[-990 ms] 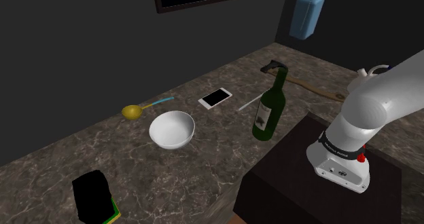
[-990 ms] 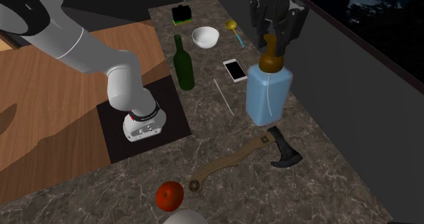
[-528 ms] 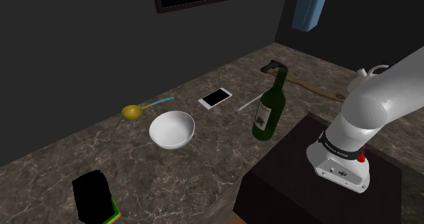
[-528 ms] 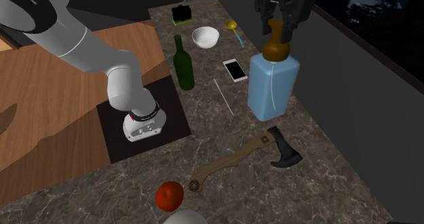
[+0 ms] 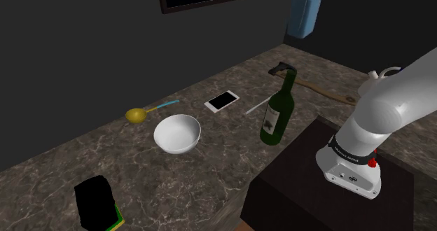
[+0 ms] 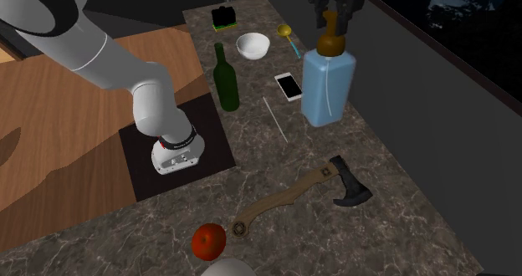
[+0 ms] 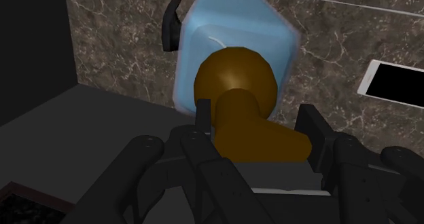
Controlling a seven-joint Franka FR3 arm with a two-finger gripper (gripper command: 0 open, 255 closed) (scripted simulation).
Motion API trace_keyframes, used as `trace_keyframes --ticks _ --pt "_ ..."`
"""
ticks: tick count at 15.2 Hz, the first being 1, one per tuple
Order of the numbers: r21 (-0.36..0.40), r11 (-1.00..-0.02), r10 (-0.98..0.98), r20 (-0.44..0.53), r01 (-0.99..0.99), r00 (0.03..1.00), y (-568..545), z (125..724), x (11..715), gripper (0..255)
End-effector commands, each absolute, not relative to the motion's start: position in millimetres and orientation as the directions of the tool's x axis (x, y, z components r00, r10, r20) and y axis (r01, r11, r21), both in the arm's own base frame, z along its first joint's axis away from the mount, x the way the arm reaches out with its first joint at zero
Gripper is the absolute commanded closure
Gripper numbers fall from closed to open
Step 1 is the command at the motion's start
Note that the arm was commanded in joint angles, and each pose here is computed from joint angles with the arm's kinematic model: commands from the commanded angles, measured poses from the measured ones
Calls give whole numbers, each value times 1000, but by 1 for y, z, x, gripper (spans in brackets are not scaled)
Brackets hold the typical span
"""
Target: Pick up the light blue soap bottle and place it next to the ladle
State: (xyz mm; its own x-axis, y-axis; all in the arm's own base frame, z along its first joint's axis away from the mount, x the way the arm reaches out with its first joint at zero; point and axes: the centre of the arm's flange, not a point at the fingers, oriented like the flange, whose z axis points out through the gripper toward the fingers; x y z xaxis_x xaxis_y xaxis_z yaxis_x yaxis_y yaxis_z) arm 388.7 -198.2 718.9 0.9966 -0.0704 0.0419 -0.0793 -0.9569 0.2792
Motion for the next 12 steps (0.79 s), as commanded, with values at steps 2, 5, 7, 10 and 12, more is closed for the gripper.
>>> trace_keyframes --ticks 2,5,7,10,12 --pt "280 -957 -72 43 -81 996 -166 705 410 255" --pt "280 -957 -72 43 -81 996 -134 692 430 255" --pt "280 -957 -72 43 -81 996 -113 684 443 255" --pt "280 -957 -72 43 -81 996 -82 671 463 255" --pt "280 -957 -72 43 -81 996 -61 662 476 255"
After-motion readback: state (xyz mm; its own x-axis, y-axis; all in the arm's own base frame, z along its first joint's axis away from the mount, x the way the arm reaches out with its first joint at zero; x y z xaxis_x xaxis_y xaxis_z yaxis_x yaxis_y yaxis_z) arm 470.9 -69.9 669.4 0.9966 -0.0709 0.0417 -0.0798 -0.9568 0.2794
